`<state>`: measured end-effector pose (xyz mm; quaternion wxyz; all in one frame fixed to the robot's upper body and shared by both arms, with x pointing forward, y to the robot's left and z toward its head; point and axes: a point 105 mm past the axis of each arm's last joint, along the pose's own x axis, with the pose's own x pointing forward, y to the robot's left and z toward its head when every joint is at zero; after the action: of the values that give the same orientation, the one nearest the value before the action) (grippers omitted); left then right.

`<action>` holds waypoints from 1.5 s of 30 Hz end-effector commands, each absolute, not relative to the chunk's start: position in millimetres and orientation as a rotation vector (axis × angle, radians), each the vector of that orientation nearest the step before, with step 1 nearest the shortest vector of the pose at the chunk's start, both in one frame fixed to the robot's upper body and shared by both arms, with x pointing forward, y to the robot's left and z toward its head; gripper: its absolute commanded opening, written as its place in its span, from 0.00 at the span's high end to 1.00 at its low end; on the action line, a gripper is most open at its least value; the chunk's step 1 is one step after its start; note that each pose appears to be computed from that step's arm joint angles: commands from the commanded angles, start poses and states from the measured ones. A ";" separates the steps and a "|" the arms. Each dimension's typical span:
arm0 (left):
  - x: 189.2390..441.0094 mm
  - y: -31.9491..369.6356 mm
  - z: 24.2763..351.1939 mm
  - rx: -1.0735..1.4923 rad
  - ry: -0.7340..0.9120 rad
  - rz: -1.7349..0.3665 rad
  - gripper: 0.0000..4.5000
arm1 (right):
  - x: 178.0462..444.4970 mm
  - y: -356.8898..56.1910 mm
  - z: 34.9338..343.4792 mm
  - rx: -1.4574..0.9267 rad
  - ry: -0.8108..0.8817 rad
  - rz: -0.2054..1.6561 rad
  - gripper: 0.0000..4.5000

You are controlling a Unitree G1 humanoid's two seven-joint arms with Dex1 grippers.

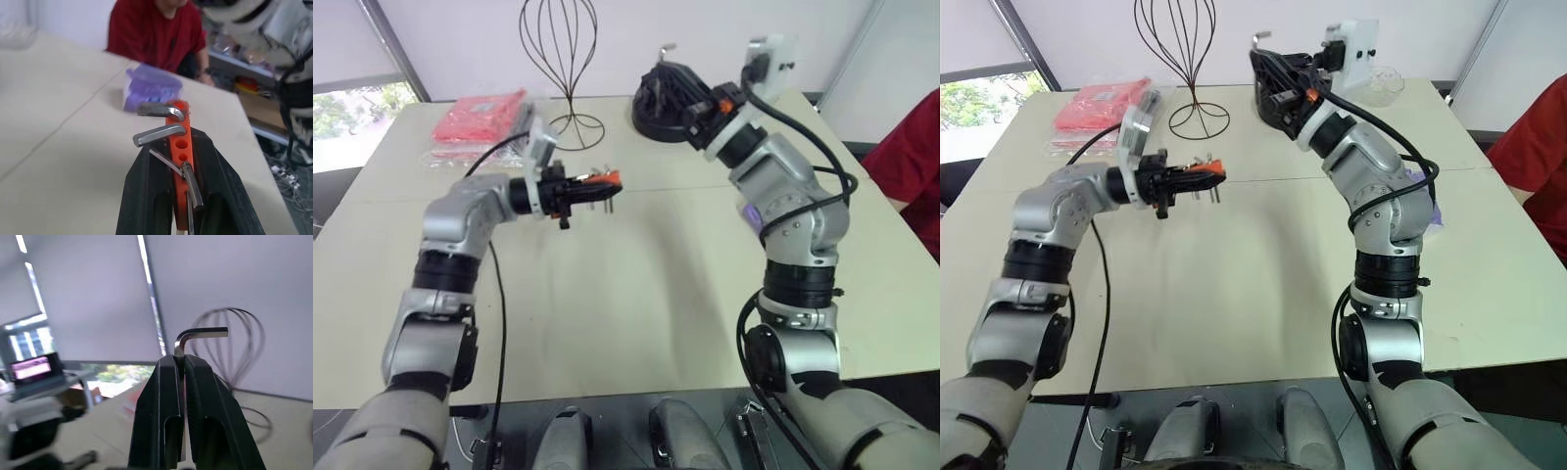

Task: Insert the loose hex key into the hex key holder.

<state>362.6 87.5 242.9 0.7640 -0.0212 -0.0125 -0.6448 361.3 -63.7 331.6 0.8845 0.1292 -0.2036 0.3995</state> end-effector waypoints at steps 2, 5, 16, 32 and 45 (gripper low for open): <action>363.9 78.8 255.2 -0.007 -0.090 -1.445 1.00 | 346.0 -53.2 341.6 0.277 -0.470 0.878 0.99; 364.9 75.6 256.5 -0.002 -0.103 -1.454 1.00 | 344.8 -50.6 337.0 0.279 -0.457 0.882 0.99; 373.9 71.2 265.1 0.007 -0.163 -1.421 1.00 | 344.6 -47.6 328.2 0.274 -0.428 0.874 0.99; 380.3 66.2 275.6 -0.010 -0.217 -1.396 1.00 | 343.2 -45.4 318.9 0.298 -0.404 0.853 0.99; 377.0 64.6 276.7 -0.013 -0.227 -1.405 1.00 | 347.4 -44.4 308.2 0.314 -0.375 0.838 0.99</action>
<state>381.9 65.0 253.9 0.7643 -0.0198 -0.0647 -0.6413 355.2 -46.5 301.0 0.8928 0.1481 -0.1616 0.3935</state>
